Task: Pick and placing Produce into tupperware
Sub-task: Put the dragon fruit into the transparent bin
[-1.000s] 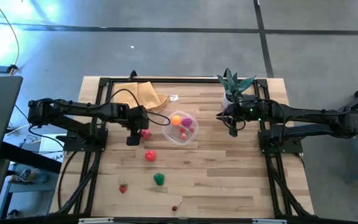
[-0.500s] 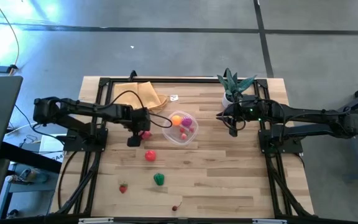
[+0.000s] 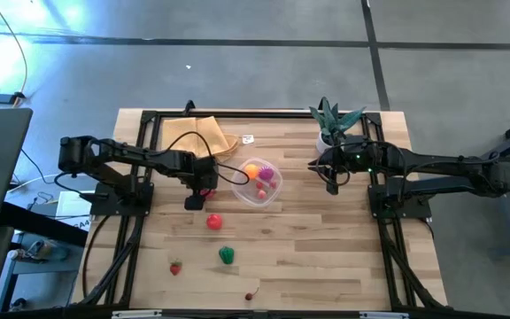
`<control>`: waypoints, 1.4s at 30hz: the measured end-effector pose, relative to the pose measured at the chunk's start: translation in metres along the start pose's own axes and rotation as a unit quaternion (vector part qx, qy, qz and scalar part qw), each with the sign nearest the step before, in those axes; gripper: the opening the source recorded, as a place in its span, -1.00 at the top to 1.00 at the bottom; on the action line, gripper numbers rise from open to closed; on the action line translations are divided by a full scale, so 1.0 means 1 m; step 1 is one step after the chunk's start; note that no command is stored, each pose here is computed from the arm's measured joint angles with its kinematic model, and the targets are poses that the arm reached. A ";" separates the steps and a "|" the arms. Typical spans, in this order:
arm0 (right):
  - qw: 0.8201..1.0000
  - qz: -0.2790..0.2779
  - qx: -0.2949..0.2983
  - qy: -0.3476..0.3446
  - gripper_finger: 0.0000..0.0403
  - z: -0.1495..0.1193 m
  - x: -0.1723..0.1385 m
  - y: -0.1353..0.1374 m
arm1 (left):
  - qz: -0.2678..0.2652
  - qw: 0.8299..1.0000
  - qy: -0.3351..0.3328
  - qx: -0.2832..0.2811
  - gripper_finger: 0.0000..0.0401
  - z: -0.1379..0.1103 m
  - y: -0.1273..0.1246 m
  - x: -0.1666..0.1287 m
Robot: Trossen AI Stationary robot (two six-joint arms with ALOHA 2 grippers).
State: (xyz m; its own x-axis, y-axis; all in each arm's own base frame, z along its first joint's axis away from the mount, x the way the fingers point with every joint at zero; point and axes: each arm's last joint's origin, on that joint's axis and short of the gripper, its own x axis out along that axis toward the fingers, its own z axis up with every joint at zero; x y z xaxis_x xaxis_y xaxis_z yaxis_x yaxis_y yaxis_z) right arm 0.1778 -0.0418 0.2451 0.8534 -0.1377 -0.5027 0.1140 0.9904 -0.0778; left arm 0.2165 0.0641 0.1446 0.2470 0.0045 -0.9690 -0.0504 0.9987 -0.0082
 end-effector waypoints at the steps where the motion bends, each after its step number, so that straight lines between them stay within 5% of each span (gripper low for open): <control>1: 1.000 0.000 0.000 0.000 0.77 0.000 0.000 0.000 | 0.000 1.000 0.000 0.001 -0.59 0.000 0.000 0.000; 42: 1.000 0.000 0.000 0.000 0.77 0.000 0.000 0.000 | 0.016 1.000 -0.010 0.002 -0.15 0.002 0.001 0.000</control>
State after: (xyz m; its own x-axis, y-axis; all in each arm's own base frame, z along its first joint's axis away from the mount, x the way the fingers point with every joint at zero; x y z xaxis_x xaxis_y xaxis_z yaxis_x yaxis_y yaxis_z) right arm 0.1778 -0.0418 0.2451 0.8535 -0.1374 -0.5026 0.1137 0.9905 -0.0778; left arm 0.2185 0.0655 0.1453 0.2638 0.0376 -0.9638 -0.0557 0.9982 0.0238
